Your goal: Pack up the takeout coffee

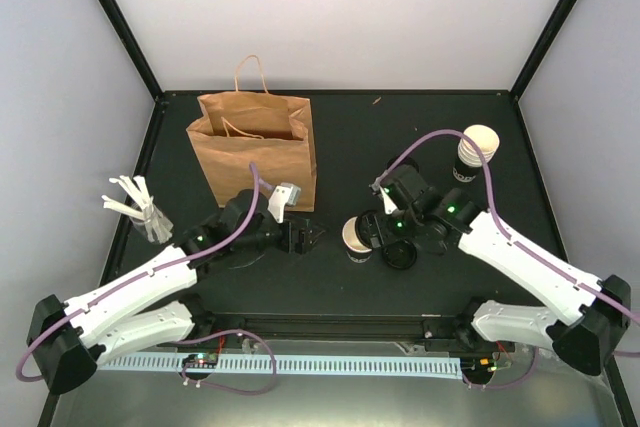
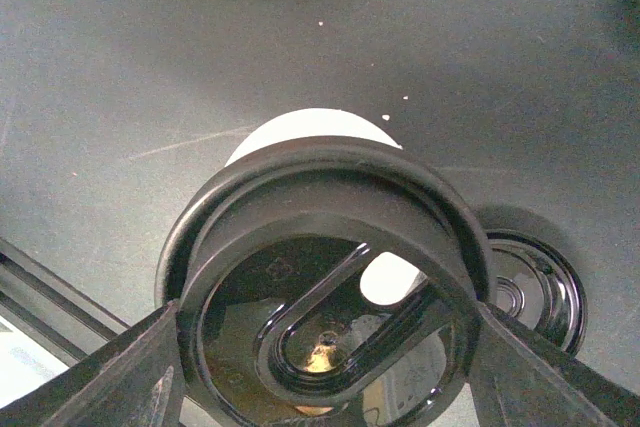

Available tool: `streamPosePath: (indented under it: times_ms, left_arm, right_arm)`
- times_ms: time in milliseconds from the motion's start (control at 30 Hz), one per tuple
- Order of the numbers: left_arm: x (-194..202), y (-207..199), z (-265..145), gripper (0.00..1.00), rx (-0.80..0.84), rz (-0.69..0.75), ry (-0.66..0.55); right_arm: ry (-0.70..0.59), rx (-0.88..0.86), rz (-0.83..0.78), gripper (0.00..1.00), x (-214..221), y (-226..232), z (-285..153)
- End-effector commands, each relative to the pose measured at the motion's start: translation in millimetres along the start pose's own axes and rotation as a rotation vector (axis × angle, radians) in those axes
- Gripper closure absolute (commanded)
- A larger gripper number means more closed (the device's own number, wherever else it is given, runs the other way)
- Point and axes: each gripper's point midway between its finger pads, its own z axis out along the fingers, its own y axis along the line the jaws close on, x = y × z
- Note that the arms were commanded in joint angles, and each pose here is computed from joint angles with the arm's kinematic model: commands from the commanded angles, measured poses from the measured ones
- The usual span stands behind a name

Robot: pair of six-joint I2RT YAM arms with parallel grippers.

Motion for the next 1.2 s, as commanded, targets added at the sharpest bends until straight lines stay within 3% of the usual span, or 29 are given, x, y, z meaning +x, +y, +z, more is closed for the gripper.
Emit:
streamPosePath:
  times_ms: [0, 200, 467, 833, 1167]
  left_arm:
    - [-5, -13, 4, 0.08, 0.078, -0.014, -0.005]
    - [3, -13, 16, 0.16, 0.108, -0.037, 0.048]
    - [9, -11, 26, 0.20, 0.125, -0.059, 0.079]
    - [16, -2, 38, 0.41, 0.130, -0.082, 0.094]
    - [25, 11, 52, 0.49, 0.103, -0.084, 0.125]
  right_arm:
    - [0.016, 0.063, -0.049, 0.30, 0, 1, 4]
    - [0.037, 0.098, -0.069, 0.30, 0, 6, 14]
    - [0.051, 0.115, -0.088, 0.30, -2, 11, 23]
    - [0.061, 0.138, -0.105, 0.31, -5, 14, 31]
    - [0.082, 0.156, -0.127, 0.32, -7, 17, 37]
